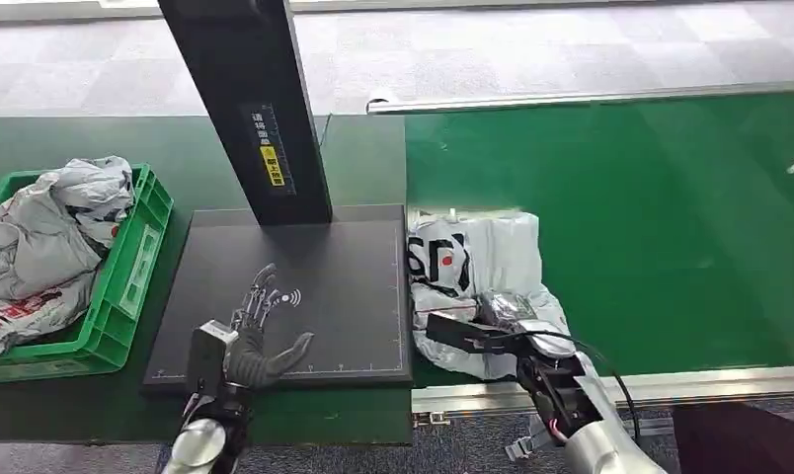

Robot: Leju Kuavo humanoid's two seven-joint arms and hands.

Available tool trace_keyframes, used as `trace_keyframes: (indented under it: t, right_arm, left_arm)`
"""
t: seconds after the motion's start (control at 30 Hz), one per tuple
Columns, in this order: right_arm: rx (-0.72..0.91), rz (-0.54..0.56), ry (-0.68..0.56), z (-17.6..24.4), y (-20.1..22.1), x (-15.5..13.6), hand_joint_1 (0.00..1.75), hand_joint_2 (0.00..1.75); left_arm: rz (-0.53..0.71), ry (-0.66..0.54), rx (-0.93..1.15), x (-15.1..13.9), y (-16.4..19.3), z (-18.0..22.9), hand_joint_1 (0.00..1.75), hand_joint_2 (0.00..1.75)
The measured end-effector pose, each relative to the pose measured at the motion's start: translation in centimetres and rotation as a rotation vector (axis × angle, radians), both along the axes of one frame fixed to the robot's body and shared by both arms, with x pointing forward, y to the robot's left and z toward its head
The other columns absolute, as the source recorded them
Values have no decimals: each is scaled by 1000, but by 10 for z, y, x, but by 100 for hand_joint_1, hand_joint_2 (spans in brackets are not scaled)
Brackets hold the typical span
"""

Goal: Moved the parcel from conveyor to table for the left to box.

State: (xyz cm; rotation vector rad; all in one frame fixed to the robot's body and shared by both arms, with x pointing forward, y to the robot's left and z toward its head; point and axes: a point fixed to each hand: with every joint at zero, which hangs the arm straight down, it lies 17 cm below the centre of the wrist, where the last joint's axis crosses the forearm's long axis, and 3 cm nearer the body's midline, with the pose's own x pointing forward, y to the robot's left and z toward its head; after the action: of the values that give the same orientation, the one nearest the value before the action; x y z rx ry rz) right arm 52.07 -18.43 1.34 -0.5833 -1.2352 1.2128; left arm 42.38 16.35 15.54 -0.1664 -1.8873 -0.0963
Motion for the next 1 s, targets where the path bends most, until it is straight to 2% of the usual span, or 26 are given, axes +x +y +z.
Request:
trace_keyframes:
  t: [0.13, 0.23, 0.3, 0.63, 0.83, 1.0]
  right_arm:
    - [116, -31, -203, 50, 2, 13, 175, 175]
    - [375, -49, -476, 130, 0, 11, 175, 175]
    - [473, -66, -617, 175, -8, 6, 175, 175]
    - [613, -110, -901, 252, -36, -23, 175, 175]
    - [680, -104, -1036, 281, -45, -44, 175, 175]
    - [723, -35, -1097, 299, -34, -59, 175, 175]
  left_arm:
    - [69, -42, 8, -7, 16, 3, 0, 175]
    - [229, -140, 26, -10, 47, 22, 0, 175]
    - [304, -176, 53, -11, 61, 31, 0, 175]
    - [384, -216, 82, -13, 74, 41, 0, 175]
    - [502, -243, 32, -18, 100, 49, 0, 175]
    - [635, -302, -63, -30, 134, 67, 0, 175]
